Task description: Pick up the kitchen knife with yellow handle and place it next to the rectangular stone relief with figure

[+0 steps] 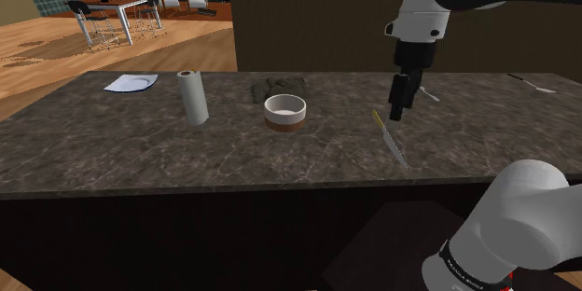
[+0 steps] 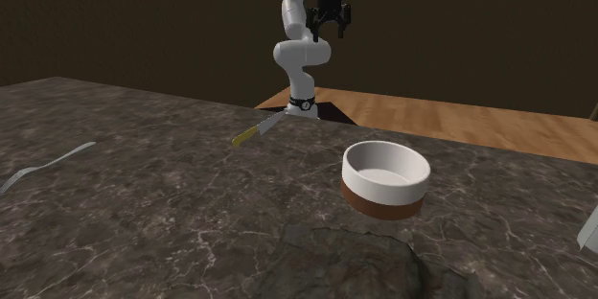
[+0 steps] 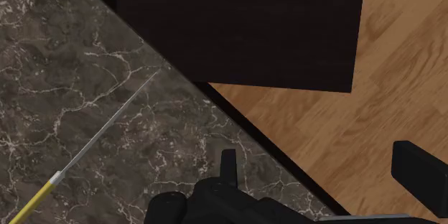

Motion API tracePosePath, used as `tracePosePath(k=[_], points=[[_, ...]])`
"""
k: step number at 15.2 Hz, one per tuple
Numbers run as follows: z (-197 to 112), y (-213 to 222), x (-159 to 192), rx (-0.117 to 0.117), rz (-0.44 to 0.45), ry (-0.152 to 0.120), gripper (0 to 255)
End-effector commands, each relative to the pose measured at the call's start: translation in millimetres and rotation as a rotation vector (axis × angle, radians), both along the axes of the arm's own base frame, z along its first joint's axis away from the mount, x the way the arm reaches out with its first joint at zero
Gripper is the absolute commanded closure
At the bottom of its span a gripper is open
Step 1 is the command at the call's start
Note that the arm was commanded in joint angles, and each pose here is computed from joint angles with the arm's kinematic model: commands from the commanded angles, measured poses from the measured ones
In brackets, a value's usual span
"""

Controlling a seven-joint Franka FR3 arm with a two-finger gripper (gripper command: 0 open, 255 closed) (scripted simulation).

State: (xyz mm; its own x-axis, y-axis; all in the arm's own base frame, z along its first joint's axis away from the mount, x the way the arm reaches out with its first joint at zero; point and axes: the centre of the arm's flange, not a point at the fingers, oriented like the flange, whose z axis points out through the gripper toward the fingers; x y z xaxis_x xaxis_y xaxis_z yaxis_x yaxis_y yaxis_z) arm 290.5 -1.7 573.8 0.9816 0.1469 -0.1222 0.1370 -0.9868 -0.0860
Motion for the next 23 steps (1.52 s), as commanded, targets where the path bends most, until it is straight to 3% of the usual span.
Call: tracePosePath(k=[1, 12, 23], points=[[0.0, 0.0, 0.0, 0.0, 0.0, 0.0, 0], [-92.6, -88.1, 51.1, -0.053, -0.346, -0.05, 0], [-178.2, -193.7, 72.9, -0.106, -0.691, -0.101, 0]])
